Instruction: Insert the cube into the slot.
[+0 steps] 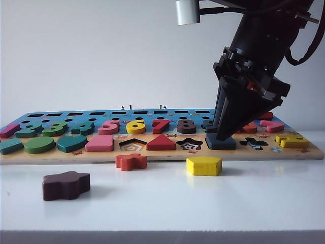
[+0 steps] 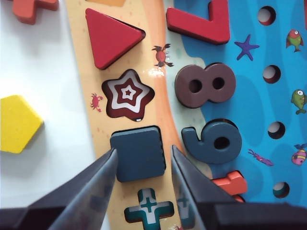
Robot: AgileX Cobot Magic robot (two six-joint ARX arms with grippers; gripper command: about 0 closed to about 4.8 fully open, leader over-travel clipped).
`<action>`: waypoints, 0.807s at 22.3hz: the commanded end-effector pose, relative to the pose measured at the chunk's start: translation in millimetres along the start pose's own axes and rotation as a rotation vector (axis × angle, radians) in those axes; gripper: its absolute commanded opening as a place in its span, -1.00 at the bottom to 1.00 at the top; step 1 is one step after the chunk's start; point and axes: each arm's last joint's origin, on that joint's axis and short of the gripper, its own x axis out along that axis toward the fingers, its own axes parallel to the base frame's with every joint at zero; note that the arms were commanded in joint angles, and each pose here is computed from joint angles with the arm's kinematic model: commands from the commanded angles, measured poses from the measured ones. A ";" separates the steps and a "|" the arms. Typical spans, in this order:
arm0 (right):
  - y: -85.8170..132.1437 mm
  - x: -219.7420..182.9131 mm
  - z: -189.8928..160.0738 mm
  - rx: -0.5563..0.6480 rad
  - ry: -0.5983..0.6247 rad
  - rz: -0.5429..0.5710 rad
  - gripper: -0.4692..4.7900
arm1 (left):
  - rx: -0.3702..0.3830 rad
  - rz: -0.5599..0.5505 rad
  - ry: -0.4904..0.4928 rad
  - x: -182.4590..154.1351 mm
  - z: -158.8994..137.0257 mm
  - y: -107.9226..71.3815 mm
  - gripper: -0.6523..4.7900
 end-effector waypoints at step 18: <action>0.1 -80.2 -1.8 0.475 -0.277 -0.151 -0.02 | 0.015 -0.003 -0.022 -2.6 2.2 -1.0 -0.70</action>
